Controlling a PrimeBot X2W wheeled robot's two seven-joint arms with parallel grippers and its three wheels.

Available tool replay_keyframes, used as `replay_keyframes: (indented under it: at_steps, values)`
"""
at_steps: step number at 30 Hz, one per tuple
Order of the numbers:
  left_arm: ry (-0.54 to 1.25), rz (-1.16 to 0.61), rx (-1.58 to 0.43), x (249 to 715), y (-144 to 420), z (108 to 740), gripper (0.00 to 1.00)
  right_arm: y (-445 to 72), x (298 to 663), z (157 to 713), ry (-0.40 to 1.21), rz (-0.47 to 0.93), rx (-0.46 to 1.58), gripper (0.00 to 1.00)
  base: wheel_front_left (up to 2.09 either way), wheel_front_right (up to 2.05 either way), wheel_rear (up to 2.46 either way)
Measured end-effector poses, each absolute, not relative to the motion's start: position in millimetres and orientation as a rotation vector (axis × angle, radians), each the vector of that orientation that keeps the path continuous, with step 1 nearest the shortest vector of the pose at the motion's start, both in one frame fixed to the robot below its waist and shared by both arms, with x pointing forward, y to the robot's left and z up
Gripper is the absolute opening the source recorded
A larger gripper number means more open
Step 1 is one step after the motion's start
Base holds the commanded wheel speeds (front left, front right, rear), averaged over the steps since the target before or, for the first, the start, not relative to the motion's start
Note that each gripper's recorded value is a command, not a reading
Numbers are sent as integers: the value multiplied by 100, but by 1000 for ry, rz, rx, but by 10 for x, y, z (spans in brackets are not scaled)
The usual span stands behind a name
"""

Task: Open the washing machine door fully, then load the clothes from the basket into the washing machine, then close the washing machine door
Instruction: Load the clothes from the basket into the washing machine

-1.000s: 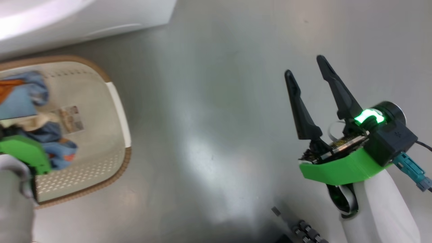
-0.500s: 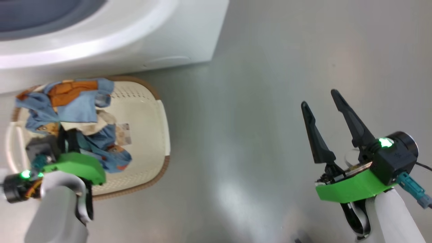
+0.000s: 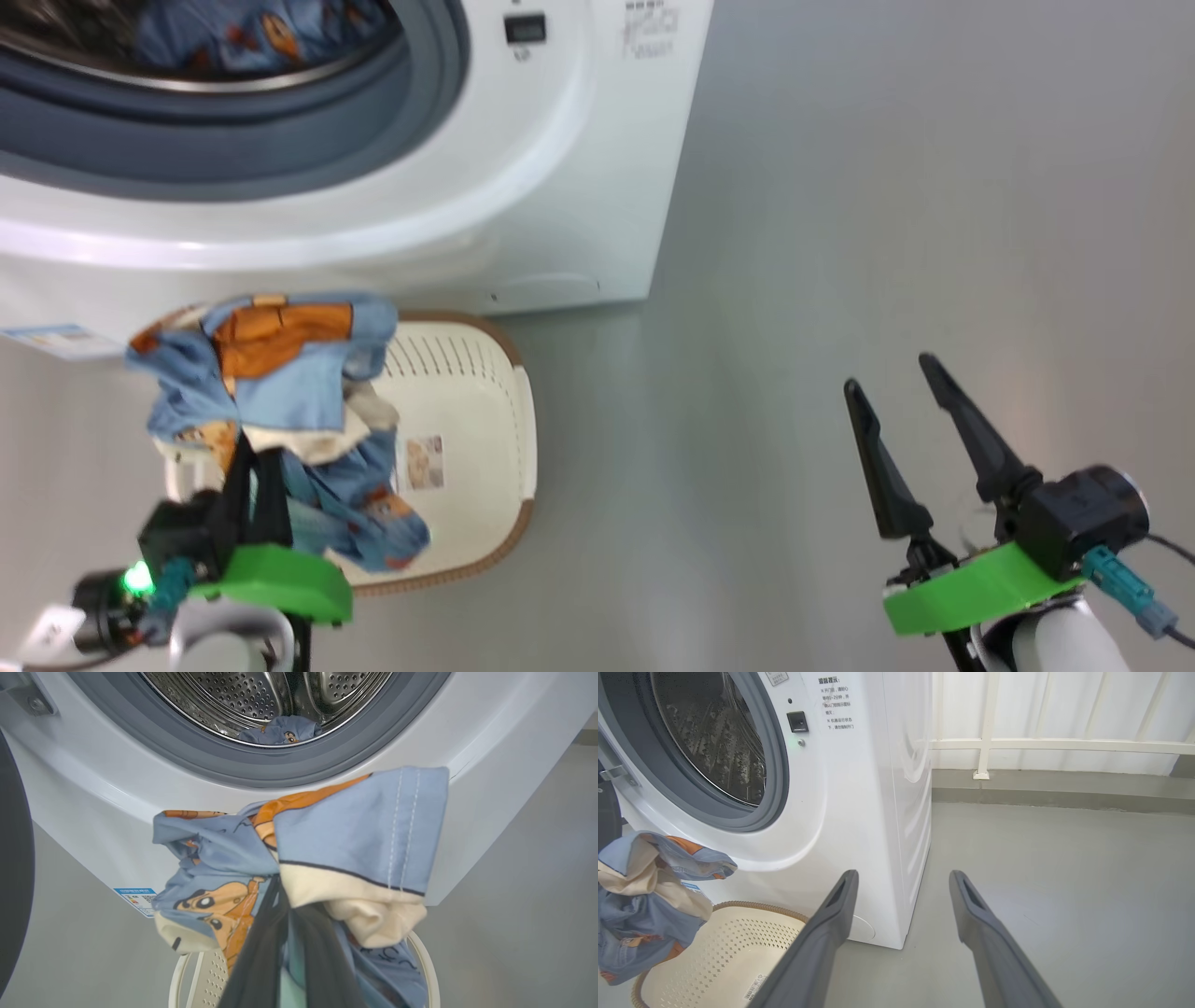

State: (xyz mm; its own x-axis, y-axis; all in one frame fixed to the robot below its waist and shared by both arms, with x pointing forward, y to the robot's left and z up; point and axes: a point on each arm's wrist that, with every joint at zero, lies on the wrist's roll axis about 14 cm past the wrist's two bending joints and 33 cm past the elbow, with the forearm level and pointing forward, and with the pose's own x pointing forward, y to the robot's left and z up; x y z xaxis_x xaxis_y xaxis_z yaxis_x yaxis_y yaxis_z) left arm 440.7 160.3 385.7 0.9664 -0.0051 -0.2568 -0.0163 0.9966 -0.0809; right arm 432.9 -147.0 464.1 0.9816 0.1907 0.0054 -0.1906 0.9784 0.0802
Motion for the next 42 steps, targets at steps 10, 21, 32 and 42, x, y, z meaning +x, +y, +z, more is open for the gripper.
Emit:
replay_keyframes:
  at_steps: [10,21,32,42]
  values:
    - [155,-28,-72,3924,1592,4376,0,-1417,3966,4972,-48,199,81,100,0,0,0]
    - [110,-33,-70,3479,1607,4695,0,-1400,3619,5280,-115,196,80,100,0,0,0]
    - [57,-46,-66,3337,1586,4934,0,-1408,3447,5439,-158,189,82,100,0,0,0]
    - [54,-50,-64,3292,1572,4961,0,-1410,3422,5482,-169,185,86,100,0,0,0]
